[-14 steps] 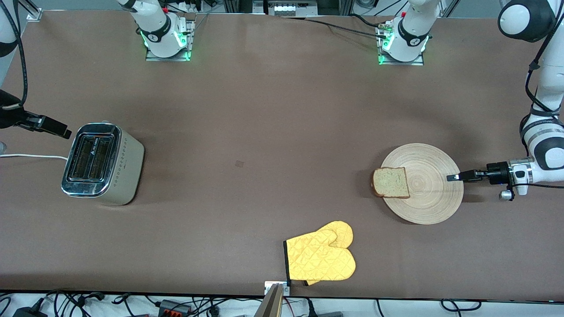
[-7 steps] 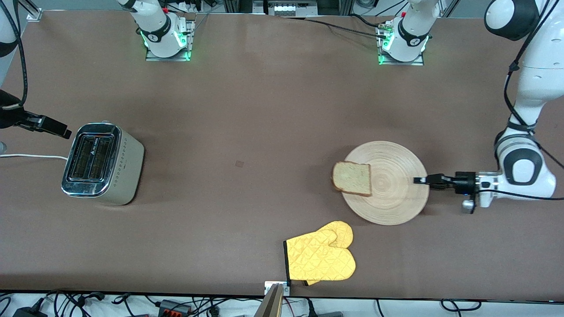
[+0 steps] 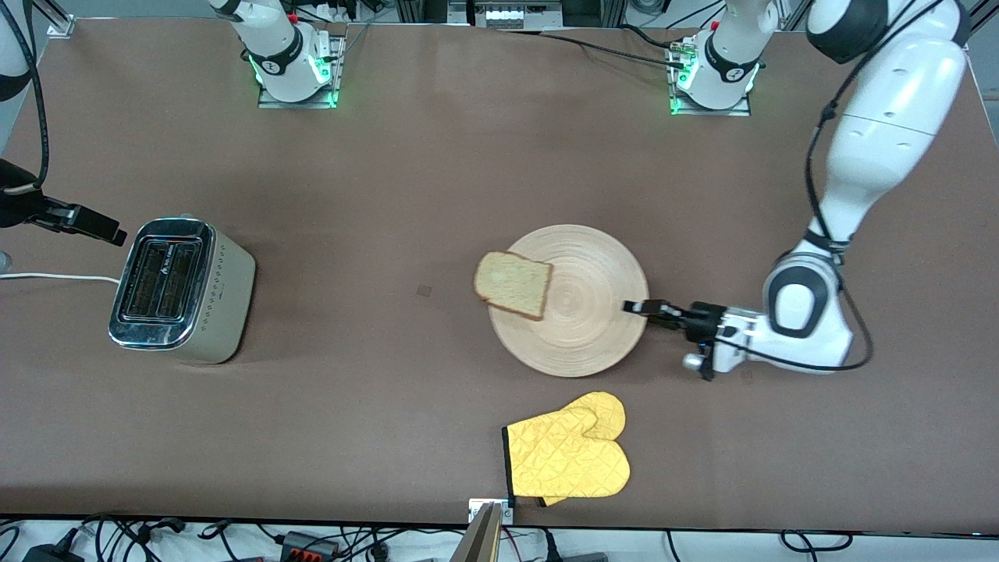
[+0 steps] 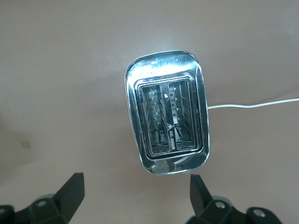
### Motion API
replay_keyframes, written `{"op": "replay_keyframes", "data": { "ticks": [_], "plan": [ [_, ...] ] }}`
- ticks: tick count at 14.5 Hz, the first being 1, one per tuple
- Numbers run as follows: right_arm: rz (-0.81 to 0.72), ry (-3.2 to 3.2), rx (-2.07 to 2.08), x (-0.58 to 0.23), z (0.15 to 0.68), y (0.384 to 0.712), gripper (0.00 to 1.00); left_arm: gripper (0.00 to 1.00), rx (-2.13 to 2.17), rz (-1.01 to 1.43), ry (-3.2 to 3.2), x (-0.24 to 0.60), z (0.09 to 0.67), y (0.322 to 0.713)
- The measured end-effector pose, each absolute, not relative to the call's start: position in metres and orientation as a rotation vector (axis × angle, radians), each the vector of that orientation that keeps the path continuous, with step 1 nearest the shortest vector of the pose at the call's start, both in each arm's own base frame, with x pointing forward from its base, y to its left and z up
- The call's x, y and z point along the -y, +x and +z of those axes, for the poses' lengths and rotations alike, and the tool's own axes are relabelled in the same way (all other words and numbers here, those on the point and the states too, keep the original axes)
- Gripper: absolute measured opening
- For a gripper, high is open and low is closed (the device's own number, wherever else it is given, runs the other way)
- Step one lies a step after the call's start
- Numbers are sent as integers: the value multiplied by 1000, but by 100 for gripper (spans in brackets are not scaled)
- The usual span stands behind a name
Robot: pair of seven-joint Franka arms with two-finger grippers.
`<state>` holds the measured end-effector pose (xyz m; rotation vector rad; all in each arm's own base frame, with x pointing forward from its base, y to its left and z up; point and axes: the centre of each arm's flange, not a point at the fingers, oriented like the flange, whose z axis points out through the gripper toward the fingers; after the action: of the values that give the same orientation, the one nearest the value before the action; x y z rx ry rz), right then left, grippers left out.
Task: Move plate and put bread in toaster
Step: 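Push the wooden plate with the left gripper toward the toaster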
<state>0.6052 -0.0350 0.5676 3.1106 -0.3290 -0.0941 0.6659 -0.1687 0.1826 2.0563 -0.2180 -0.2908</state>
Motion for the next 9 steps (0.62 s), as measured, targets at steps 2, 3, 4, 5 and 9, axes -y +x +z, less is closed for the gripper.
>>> {"op": "replay_keyframes", "data": {
  "ticks": [2, 3, 4, 5, 9],
  "plan": [
    [-97, 3110, 330, 35, 567, 605, 100, 9, 196, -266, 2056, 232, 183, 658],
    [-98, 3110, 330, 35, 567, 605, 100, 9, 191, -258, 2054, 262, 181, 650],
    [-98, 3110, 330, 36, 567, 605, 100, 9, 187, -253, 2055, 288, 177, 641],
    [-98, 3110, 330, 36, 567, 605, 100, 9, 182, -255, 2054, 311, 172, 632],
    [-99, 3110, 328, 35, 567, 605, 100, 9, 151, -286, 2037, 367, 147, 601]
  ]
}}
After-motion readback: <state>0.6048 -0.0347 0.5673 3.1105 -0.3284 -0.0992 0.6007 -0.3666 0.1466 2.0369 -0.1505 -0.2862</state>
